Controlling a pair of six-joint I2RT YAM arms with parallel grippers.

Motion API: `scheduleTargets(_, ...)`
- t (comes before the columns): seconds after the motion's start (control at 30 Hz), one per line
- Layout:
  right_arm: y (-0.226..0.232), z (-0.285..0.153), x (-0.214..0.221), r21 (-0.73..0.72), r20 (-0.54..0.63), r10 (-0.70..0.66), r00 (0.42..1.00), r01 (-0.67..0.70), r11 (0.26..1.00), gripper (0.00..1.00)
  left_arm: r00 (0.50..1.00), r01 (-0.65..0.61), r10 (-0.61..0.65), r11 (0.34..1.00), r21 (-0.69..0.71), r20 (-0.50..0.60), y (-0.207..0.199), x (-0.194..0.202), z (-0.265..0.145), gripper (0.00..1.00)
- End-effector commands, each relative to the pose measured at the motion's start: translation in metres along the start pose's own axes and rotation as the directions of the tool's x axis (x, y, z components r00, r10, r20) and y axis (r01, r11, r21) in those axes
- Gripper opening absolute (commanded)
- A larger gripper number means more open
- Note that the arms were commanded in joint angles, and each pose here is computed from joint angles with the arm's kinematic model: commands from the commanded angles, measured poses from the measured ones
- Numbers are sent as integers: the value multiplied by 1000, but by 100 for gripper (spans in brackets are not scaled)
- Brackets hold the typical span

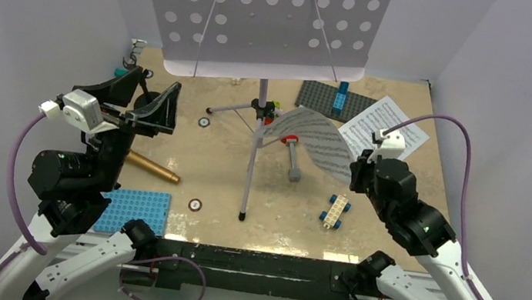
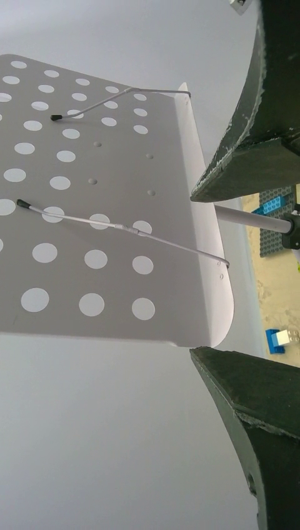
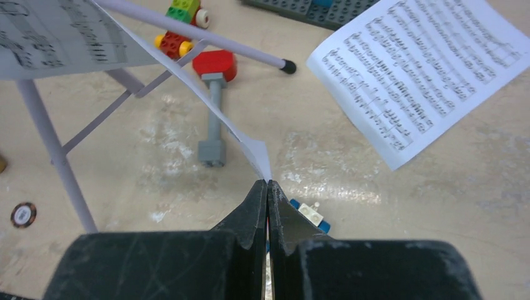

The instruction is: Pack up the instrument practice props

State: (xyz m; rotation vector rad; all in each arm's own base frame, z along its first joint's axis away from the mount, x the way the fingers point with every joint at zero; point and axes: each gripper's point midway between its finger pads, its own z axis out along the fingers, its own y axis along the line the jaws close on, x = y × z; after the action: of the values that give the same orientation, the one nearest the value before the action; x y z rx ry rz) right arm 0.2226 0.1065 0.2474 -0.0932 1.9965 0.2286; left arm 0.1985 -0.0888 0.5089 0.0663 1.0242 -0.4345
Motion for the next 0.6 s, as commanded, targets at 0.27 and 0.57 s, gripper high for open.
scheduleTargets(0.27, -62, 43, -59, 163, 43, 282, 959, -285, 945, 0, 998, 67, -67, 998, 3, -11, -1, 8, -9, 89)
scheduleTargets(0.57, -78, 88, -113, -18, 76, 557, 827, -558, 830, 0, 994, 94, -94, 995, 10, -49, -5, 28, -8, 90)
